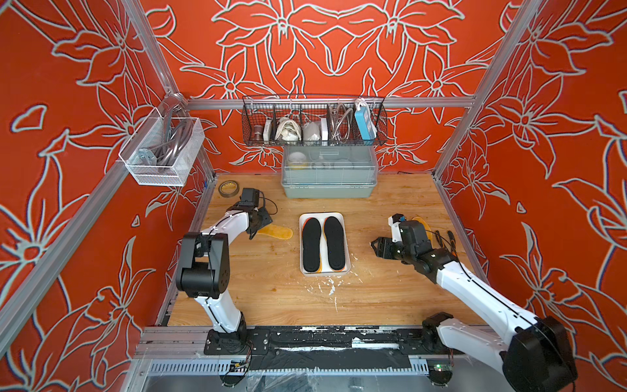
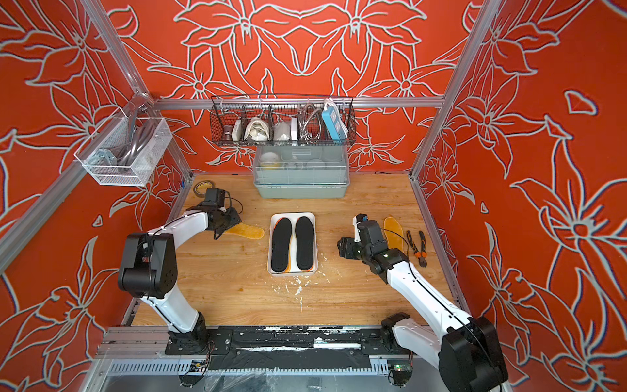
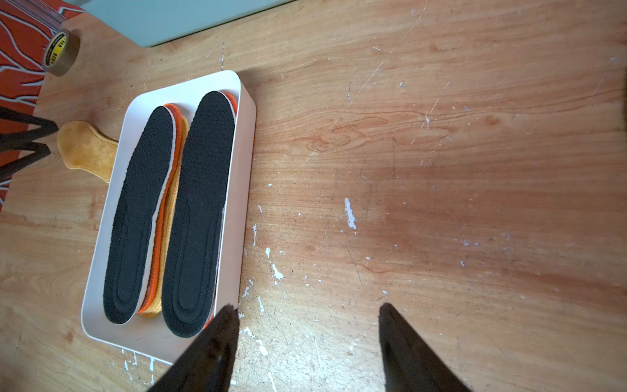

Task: Put the insoles into the storage box
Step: Pick up the insole from the center of the board.

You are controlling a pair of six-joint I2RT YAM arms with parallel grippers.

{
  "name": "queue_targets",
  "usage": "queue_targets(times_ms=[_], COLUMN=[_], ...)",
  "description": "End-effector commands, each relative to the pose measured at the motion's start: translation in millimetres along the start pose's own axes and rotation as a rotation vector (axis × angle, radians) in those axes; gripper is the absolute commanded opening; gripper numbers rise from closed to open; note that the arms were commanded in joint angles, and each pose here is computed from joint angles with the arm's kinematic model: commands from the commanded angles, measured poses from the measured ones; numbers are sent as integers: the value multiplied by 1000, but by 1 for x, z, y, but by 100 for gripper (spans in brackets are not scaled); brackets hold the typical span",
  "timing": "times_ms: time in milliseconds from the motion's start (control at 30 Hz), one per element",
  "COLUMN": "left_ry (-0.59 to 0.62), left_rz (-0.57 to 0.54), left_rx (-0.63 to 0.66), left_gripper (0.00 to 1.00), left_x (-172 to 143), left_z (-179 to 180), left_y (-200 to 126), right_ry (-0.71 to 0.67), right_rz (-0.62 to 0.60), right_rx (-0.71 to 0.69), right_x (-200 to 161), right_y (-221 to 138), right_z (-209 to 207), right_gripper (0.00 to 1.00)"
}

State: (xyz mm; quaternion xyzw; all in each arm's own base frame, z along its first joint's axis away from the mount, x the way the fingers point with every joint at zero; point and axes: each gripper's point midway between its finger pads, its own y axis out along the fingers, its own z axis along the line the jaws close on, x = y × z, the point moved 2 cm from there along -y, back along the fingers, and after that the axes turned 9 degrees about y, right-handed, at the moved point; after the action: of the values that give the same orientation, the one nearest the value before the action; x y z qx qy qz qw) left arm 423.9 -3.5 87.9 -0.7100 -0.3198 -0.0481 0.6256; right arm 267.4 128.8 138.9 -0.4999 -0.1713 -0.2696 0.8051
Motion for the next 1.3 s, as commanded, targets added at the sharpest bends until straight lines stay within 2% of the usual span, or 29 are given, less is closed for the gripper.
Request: queue_targets(times_ms=[0, 133, 300, 367, 667, 833, 867, 967, 1000, 1067, 1200, 1233, 1267], left_ry=[119, 247, 281, 274, 210, 107, 79, -40, -78, -164, -268, -278, -278], left_rz=[124, 183, 253, 270, 265, 208, 180, 116, 112, 93, 27, 6, -4], left_rx=[59, 7, -38, -40, -5, -34, -18, -1, -3, 20, 56, 74, 83], left_gripper=[61, 60, 53, 45, 44, 44, 45, 58, 59, 74, 78, 85, 87], left_x=[-23, -43, -68, -76, -105, -111, -110, -108, -107, -107, -106, -104, -101], left_z=[-7, -41, -53, -49, -19, 9, 16, 35, 41, 57, 77, 80, 83], left_y=[19, 35, 48, 45, 2, -24, -29, -35, -35, -36, -40, -41, -40], right_ry=[3, 9, 12, 8, 2, -5, -7, -9, -11, -12, -10, -10, -10], right_rz=[-15, -13, -10, -14, -29, -27, -25, -27, -26, -26, -16, -15, -13], right_rx=[-18, -23, -24, -26, -20, -19, -20, -13, -12, -10, -7, -8, -7], right_x=[0, -2, -2, -3, -1, 0, 0, 1, 2, 2, 0, 0, -1], right_y=[-2, -1, -3, -6, -11, -12, -11, -12, -11, -10, -7, -7, -6], right_z=[-4, -6, -6, -7, -6, -5, -5, -4, -3, -2, -3, -3, -3], right_gripper=[68, 68, 68, 68, 68, 68, 68, 68, 68, 68, 68, 68, 68])
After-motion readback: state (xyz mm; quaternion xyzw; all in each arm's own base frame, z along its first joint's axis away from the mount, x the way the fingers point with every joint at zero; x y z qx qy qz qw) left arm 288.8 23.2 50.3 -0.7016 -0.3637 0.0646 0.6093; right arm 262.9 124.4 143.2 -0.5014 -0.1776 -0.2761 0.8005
